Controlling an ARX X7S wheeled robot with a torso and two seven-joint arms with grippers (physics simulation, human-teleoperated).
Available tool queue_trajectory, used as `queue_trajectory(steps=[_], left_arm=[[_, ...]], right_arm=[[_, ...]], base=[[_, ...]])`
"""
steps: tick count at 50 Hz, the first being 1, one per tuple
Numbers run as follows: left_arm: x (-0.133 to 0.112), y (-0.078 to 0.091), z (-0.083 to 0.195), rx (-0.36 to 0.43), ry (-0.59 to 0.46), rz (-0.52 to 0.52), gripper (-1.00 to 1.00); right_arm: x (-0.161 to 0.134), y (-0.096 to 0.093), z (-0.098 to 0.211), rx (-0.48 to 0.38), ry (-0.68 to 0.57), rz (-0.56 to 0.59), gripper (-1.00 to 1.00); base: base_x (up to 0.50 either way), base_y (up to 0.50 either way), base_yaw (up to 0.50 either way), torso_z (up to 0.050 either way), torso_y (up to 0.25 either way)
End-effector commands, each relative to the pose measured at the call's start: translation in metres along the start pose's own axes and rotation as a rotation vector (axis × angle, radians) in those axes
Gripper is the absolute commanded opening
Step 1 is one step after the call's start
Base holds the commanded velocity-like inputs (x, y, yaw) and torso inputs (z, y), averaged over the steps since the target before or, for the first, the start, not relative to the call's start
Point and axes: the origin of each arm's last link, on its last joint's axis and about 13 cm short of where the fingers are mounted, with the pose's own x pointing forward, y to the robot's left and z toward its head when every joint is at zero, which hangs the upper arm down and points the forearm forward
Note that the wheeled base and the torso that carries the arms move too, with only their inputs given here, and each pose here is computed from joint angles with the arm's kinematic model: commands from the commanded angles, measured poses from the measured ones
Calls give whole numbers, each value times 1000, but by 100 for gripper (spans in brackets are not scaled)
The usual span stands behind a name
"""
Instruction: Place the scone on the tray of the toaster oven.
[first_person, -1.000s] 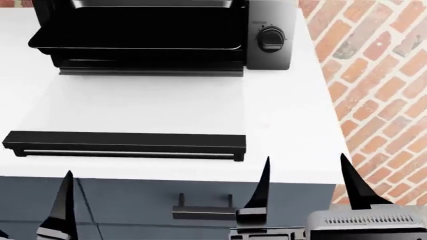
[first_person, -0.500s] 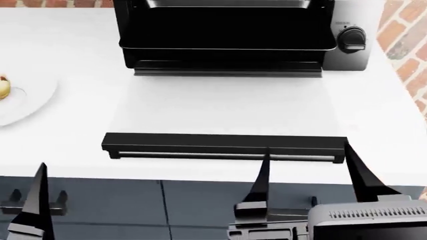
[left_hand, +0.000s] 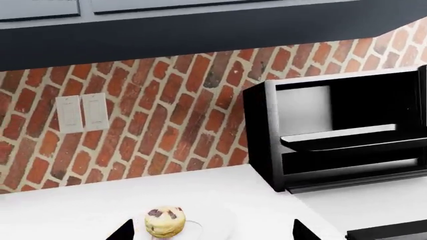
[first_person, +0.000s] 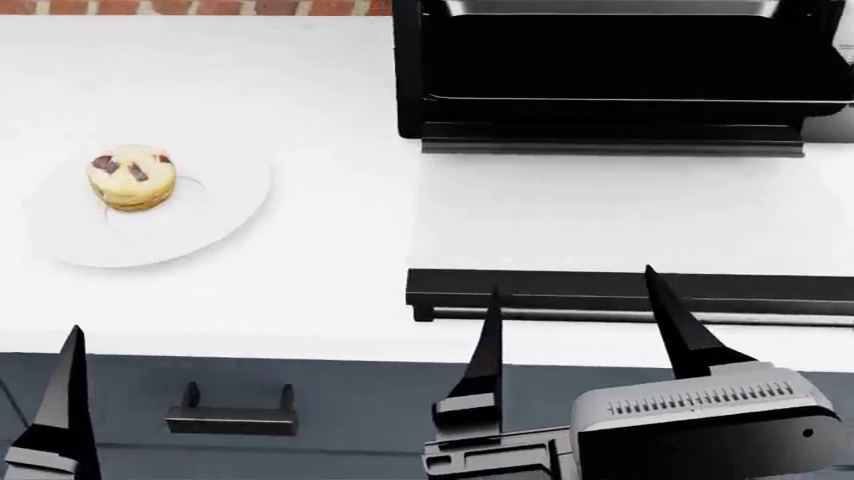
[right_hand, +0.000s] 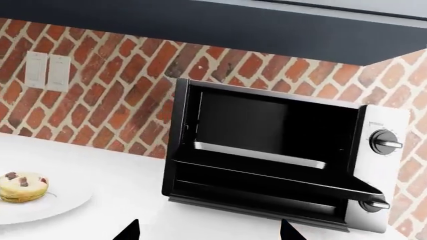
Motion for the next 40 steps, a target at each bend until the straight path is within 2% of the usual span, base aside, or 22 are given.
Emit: queue_trajectory(steps=[1, 11, 13, 17, 18, 21, 40], left_arm=[[0, 0, -1, -7, 3, -2, 100], [1, -1, -1, -24, -2, 4, 100], [0, -3, -1, -50, -9, -16, 100], [3, -2, 1, -29, -21, -23, 100], [3, -2, 2, -60, -19, -31, 100], [2, 0, 5, -47, -21, -21, 100], [14, 18, 56, 46, -114, -14, 100]], right_arm=[[1, 1, -1, 6, 3, 12, 100], [2, 2, -2, 35, 4, 26, 100], [3, 4, -3, 114, 31, 68, 100], [6, 3, 1, 80, 13, 65, 100], [7, 3, 3, 83, 4, 67, 100], [11, 5, 9, 68, -17, 80, 100], [22, -1, 36, -4, -93, 83, 100]], base=[[0, 500, 0, 50, 78], [0, 500, 0, 50, 75], [0, 250, 0, 0, 0], [0, 0, 0, 4, 31], [0, 0, 0, 33, 221], [0, 0, 0, 36, 216], [0, 0, 0, 39, 208]])
